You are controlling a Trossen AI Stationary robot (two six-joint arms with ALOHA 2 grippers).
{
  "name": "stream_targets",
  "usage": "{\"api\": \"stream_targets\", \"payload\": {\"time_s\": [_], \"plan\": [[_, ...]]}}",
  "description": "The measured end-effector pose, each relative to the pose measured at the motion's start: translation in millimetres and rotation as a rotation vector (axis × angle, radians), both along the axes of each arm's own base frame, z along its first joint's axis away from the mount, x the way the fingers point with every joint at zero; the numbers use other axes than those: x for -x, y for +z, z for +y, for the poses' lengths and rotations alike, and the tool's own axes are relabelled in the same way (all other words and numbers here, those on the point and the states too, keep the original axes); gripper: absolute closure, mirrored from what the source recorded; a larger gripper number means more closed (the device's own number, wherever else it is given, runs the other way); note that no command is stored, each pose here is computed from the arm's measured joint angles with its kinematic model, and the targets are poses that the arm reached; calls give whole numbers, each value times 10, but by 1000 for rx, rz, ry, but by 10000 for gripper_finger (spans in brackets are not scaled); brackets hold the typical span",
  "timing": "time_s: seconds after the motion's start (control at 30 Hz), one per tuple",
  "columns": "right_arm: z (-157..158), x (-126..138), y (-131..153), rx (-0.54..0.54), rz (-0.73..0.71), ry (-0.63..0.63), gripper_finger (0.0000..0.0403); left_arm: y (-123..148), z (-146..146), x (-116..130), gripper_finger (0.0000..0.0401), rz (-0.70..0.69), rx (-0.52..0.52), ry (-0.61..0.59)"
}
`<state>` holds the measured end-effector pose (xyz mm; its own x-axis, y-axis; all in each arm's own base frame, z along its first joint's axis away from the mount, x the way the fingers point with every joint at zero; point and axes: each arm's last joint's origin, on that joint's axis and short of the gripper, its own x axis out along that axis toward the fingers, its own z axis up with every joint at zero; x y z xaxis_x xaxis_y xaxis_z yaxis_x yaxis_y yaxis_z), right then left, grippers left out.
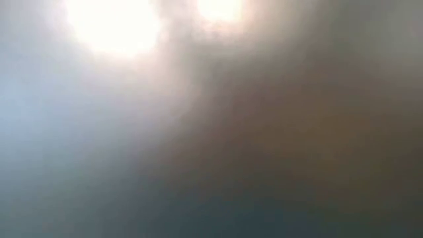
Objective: Sort Maruchan noodles
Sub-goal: Put the red noodle pack into the green bin, then put the blue noodle pack into the transparent bin
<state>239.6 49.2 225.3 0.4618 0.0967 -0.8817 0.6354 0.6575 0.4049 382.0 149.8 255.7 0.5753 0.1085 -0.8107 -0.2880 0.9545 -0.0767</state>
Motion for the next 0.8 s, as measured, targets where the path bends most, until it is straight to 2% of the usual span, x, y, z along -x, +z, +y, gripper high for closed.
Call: {"api": "stream_targets", "payload": {"time_s": [0.1,0.2,0.3,0.37,0.43,0.6,0.8], "plan": [[120,24,37,-126,28,26,264,8,4,7,188,14,-27,-6],[280,59,63,-245,66,63,264,8,32,16,188,53,-128,26],[446,119,67,-305,106,49,264,19,71,21,188,81,-229,90],[565,172,67,-334,133,46,264,28,78,14,188,71,-238,97],[691,236,68,-361,161,52,264,47,75,-4,188,35,-216,90],[977,421,68,-429,251,55,264,69,24,-31,188,-56,-35,37],[1227,631,65,-458,327,51,264,93,16,-44,188,-92,26,111]]}}
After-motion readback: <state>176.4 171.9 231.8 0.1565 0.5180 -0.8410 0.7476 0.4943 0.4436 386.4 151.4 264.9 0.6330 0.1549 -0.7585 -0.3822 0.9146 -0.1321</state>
